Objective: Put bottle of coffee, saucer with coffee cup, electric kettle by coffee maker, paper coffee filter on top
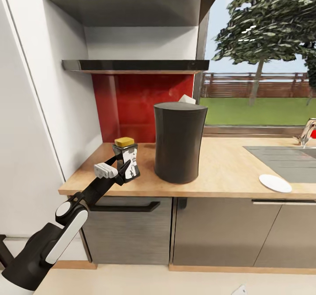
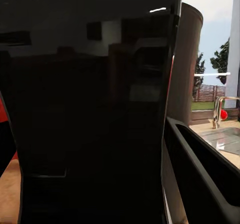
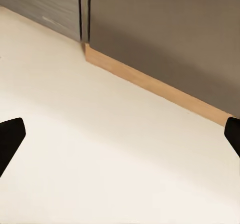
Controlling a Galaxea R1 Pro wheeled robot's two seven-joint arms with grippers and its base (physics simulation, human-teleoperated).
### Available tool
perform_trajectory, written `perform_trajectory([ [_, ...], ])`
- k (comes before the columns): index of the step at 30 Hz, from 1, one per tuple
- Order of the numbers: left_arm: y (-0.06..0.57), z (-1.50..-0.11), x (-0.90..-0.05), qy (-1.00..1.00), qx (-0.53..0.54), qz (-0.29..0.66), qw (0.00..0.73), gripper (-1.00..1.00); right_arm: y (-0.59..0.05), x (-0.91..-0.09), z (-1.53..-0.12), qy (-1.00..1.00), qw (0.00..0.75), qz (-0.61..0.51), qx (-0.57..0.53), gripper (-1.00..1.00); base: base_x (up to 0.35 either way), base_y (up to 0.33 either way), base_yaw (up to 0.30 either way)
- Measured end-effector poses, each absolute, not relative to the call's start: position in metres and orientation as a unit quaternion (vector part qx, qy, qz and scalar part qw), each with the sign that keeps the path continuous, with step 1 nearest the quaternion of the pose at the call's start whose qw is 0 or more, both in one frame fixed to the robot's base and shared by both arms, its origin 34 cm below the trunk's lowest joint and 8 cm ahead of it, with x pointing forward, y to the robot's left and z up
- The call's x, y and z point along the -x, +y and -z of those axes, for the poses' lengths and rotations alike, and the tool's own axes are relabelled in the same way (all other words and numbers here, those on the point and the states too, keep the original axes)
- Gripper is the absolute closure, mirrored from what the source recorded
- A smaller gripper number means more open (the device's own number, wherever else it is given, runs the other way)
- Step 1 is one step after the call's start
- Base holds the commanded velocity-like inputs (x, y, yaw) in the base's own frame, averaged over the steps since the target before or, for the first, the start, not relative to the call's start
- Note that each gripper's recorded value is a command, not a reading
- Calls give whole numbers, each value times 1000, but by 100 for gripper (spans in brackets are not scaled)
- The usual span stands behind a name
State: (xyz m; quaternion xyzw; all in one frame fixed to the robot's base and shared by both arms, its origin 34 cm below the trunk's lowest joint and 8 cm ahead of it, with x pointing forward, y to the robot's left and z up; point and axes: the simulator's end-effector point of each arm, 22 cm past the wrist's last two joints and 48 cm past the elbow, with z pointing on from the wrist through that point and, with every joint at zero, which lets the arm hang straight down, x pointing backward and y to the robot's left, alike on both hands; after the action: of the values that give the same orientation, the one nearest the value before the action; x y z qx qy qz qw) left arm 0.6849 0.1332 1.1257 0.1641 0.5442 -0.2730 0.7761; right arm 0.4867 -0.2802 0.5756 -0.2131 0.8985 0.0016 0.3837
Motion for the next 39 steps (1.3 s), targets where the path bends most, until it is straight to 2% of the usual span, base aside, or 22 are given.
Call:
perform_trajectory([
  [10,133,-1109,-685,545,-164,273,776,100,-226,-469,-566,870,398,-49,287,-100,0,0,0],
  [39,133,-1074,-683,545,-164,273,776,100,-224,-459,-530,869,397,-53,292,-100,0,0,0],
])
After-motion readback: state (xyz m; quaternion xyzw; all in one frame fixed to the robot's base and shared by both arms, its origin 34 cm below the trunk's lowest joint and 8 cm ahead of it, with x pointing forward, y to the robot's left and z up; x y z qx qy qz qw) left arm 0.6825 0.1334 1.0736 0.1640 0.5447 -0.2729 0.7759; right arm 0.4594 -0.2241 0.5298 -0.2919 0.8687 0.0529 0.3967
